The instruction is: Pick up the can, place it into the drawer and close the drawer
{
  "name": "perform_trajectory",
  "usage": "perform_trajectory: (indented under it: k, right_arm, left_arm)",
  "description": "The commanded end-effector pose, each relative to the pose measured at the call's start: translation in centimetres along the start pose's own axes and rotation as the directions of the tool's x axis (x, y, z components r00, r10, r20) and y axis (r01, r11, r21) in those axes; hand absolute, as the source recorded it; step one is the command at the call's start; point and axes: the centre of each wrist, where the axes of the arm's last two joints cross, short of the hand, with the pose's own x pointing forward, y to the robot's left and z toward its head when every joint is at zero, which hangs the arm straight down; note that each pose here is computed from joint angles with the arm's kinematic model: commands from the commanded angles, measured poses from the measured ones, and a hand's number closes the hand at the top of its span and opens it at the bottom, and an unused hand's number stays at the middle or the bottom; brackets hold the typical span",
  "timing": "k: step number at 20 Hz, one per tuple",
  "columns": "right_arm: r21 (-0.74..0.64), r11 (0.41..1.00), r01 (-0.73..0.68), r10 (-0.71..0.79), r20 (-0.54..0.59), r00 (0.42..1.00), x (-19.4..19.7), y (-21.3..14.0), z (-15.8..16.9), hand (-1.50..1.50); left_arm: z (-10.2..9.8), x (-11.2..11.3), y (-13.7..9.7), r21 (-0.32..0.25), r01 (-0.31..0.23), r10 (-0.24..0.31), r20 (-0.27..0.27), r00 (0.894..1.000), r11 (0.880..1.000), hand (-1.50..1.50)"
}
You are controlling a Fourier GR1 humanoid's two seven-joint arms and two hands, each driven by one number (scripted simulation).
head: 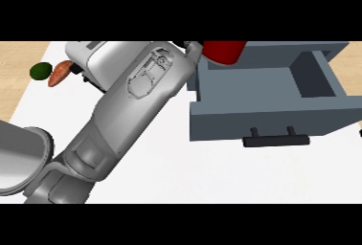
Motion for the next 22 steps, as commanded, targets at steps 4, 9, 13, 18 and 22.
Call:
perform_trajectory:
  k: [4, 9, 13, 18, 22]
  right_arm:
    - [0.008, 1.000, 0.024, -0.024, 0.013, 1.000, 0.0, -0.6, -1.1, -1.50]
    - [0.019, 1.000, 0.002, -0.002, 0.009, 1.000, 0.1, -0.2, -1.1, -1.50]
    - [0.015, 1.000, -0.003, 0.003, -0.004, 1.000, 0.2, 0.4, 0.6, -1.50]
    - [0.013, 1.000, -0.004, 0.004, 0.008, 1.000, -1.0, 0.9, -1.5, -1.50]
    - [0.038, 0.999, 0.008, -0.008, 0.026, 1.000, -0.3, 0.5, -2.0, -1.50]
  left_arm:
    - [-0.4, 0.4, -2.2, 0.017, 0.029, -0.029, -0.021, 0.999, 0.999, 1.50]
    - [-1.7, -0.1, -2.0, 0.008, 0.077, -0.076, -0.015, 0.997, 0.997, 1.50]
    - [-1.5, -1.3, -2.0, -0.005, 0.054, -0.054, -0.062, 0.997, 0.999, 1.50]
    - [-2.3, -1.0, -2.1, 0.025, 0.133, -0.132, -0.027, 0.991, 0.991, 1.50]
    - [-1.4, -4.1, -1.8, 0.071, 0.147, -0.145, -0.035, 0.989, 0.987, 1.50]
